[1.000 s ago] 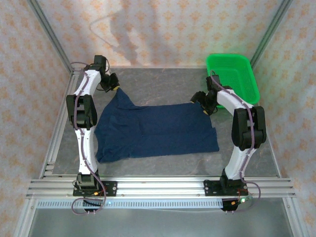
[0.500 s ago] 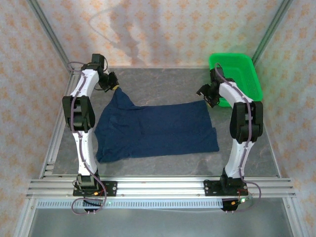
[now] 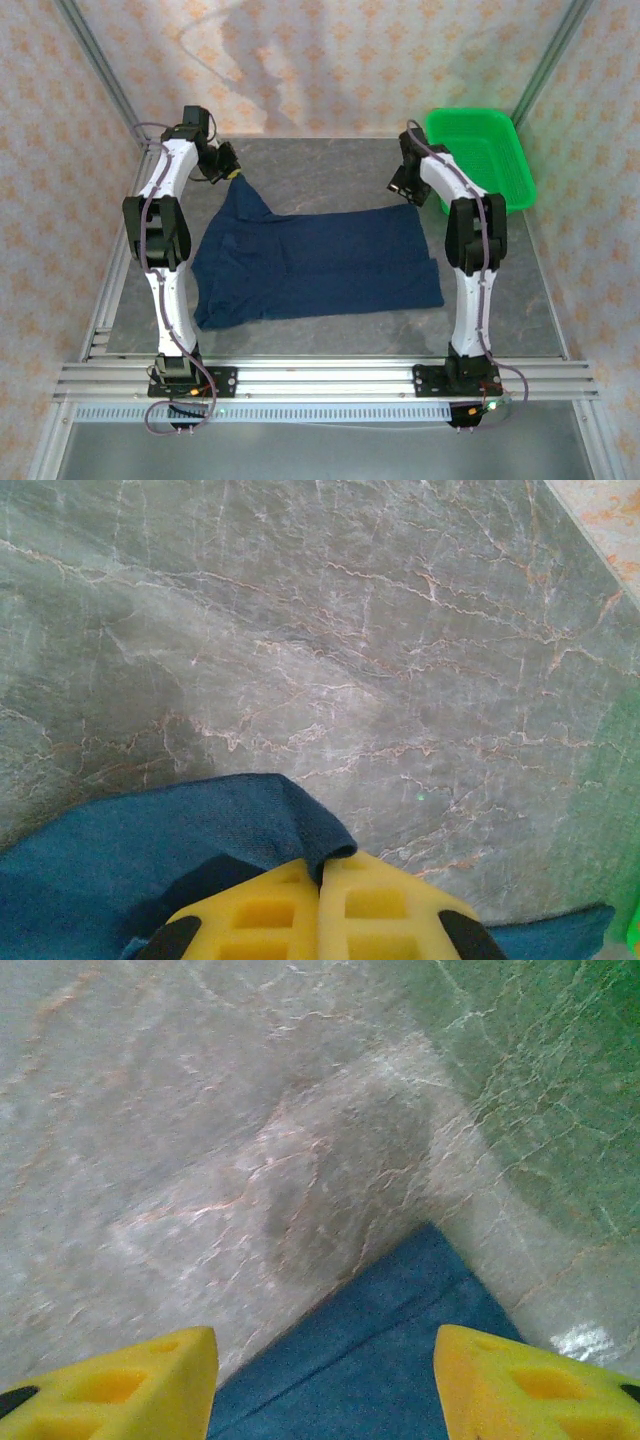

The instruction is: Fold and stack the t-shirts

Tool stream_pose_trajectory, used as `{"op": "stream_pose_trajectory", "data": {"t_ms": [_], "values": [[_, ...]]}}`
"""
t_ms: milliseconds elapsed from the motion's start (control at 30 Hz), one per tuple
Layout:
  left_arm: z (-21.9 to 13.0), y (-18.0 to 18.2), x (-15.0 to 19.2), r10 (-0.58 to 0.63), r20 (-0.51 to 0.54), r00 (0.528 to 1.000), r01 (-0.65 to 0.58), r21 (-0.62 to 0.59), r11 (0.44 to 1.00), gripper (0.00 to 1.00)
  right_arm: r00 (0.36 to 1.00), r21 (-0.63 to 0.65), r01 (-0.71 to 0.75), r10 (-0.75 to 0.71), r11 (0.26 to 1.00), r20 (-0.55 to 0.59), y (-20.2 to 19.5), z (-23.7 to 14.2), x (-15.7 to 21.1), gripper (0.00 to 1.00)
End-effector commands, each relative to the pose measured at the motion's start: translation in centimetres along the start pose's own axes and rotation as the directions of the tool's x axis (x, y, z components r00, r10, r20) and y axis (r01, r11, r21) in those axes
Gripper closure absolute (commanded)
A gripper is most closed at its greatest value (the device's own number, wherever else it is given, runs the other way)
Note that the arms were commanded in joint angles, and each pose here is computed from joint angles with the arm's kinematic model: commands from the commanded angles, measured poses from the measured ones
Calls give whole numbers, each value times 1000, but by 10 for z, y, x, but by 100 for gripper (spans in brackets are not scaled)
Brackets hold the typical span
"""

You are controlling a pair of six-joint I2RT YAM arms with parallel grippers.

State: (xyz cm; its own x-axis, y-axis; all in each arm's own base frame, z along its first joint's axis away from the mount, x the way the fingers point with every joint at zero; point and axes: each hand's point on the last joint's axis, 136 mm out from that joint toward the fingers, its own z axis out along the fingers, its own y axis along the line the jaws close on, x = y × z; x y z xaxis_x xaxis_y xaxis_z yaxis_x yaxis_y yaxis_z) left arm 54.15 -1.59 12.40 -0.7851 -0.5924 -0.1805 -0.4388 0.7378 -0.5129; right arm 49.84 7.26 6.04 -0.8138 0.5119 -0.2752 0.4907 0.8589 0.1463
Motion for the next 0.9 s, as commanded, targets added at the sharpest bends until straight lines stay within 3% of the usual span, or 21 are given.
{"op": "stream_pose_trajectory", "data": {"t_ms": [0,267,567,733,867], "values": [[-25,-11,5,8,15,1000,-8,15,1000,100,999,147,44,-39,988,-38,-26,15,7,43],[-32,-12,5,10,22,1000,-11,17,1000,100,998,229,67,-66,971,-12,-36,25,2,48],[-38,-15,4,10,28,1000,-10,27,1000,100,998,216,66,-64,974,-13,-27,37,-4,54],[-40,-19,5,12,25,1000,-13,40,999,100,997,194,69,-63,978,-40,-22,44,3,68],[-48,-28,5,-36,26,999,34,79,996,100,998,182,62,-59,981,-22,-19,38,-2,97]]}}
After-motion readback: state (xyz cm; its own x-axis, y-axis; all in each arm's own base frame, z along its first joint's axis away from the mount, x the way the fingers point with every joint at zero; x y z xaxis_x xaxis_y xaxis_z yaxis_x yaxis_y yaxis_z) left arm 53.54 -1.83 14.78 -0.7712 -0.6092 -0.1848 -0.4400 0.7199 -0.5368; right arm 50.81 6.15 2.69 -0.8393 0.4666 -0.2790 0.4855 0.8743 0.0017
